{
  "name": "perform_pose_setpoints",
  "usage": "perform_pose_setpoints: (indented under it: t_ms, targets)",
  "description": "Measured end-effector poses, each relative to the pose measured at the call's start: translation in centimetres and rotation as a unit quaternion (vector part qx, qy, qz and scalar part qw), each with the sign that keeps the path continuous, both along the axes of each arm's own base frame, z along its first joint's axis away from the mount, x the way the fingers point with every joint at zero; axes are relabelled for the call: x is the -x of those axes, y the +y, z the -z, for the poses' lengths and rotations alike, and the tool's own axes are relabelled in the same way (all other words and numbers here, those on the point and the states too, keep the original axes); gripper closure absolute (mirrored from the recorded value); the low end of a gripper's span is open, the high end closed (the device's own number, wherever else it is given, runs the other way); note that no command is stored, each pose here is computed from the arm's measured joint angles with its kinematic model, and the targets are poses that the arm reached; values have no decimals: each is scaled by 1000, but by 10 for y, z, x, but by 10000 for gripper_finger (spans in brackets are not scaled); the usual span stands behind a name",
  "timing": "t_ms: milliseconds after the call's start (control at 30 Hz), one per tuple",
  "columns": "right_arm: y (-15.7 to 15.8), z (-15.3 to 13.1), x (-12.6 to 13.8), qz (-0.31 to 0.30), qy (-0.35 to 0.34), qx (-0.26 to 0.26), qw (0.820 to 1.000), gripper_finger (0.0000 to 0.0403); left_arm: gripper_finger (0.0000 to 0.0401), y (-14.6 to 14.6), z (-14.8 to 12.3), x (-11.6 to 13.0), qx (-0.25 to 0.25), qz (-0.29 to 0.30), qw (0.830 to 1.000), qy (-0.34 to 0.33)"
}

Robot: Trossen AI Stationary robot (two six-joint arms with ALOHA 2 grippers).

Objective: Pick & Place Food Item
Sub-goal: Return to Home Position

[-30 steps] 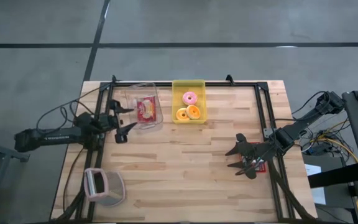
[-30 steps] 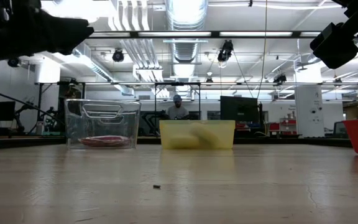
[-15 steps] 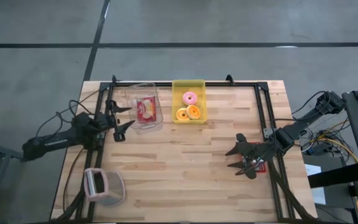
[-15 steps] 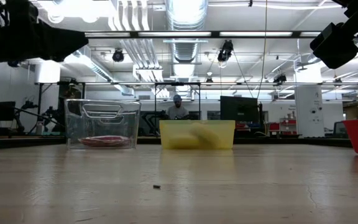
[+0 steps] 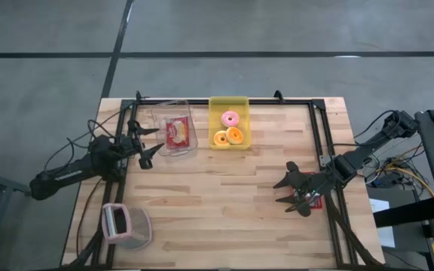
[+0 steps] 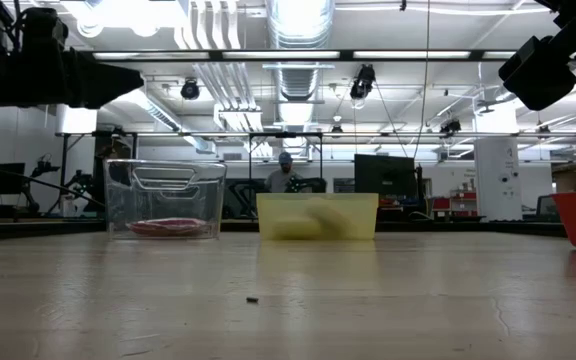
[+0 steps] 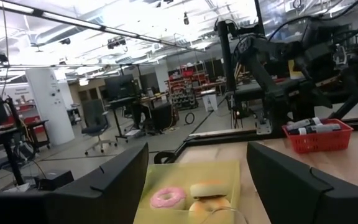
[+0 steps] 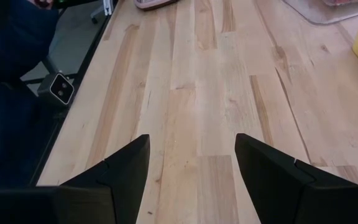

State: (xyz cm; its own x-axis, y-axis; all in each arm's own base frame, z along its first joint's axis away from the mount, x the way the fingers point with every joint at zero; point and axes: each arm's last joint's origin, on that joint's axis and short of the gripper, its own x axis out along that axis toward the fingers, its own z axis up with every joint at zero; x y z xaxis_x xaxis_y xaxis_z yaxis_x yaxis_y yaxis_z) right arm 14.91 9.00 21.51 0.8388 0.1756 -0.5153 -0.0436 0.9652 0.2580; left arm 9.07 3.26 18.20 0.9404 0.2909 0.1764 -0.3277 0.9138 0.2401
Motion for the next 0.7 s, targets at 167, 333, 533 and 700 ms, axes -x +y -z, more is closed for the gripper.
perform_pose_setpoints:
  t_ms: [167, 333, 533, 700]
  targets:
    - [0, 0, 0, 0, 0, 0, 1000, 170, 126, 0, 3, -1, 7, 0, 1000, 15]
    - [0, 0, 0, 0, 0, 0, 1000, 170, 126, 1, 10, -2, 24, 0, 998, 50]
    - [0, 0, 0, 0, 0, 0, 1000, 170, 124, 1, 12, -2, 1, -3, 998, 66]
    - [0, -1, 0, 0, -3, -2, 1000, 170, 124, 1, 11, -2, -1, -3, 998, 63]
